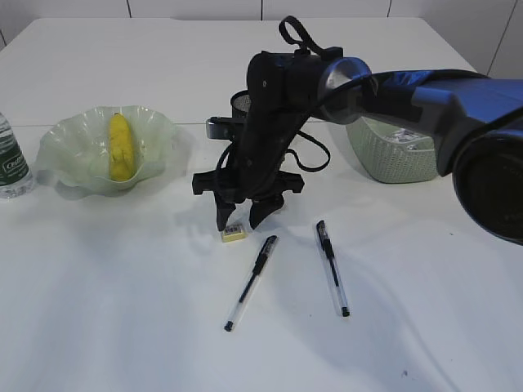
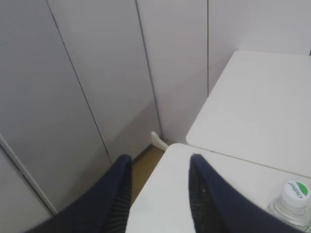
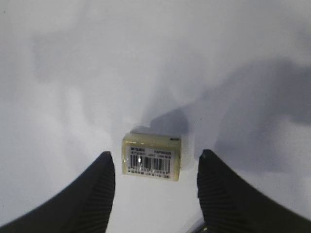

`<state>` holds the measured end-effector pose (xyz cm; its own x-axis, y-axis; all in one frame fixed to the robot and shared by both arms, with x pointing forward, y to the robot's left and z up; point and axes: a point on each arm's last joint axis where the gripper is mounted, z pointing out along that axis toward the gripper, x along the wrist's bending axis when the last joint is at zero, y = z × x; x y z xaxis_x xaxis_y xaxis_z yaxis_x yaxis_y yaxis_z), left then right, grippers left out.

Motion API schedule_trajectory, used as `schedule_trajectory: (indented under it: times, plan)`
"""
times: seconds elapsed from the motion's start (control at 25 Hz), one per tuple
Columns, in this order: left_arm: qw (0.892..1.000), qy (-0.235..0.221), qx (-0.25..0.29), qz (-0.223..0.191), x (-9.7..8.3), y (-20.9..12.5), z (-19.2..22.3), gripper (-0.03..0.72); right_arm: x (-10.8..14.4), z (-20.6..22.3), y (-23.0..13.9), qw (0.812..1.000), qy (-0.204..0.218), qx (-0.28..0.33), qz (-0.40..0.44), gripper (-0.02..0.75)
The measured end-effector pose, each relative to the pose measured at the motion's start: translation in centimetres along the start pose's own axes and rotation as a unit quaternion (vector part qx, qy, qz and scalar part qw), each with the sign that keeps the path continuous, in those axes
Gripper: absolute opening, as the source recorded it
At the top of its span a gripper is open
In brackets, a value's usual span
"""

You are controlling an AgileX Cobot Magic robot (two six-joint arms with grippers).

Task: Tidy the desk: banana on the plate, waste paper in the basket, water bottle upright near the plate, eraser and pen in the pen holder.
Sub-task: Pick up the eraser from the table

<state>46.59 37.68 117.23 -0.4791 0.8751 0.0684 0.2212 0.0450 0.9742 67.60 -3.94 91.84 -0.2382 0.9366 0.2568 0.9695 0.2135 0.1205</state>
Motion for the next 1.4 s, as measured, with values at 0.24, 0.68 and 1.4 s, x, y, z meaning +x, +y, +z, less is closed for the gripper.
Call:
schedule_trajectory:
  times: [0.24, 0.68, 1.4]
  plan:
    - [1.0, 0.0, 0.0, 0.0, 0.0, 0.0, 0.0, 0.269, 0.2, 0.0, 0.2, 1.0, 0.012, -0.008, 0.005, 0.41]
    - [1.0, 0.004, -0.003, 0.013, 0.1, 0.1, 0.0, 0.267, 1.0, -0.1, 0.5, 0.998, 0.057, -0.023, 0.025, 0.41]
    - [1.0, 0.004, -0.004, 0.014, 0.1, 0.1, 0.0, 0.265, -0.2, 0.1, 0.5, 1.0, -0.011, -0.027, -0.004, 0.408]
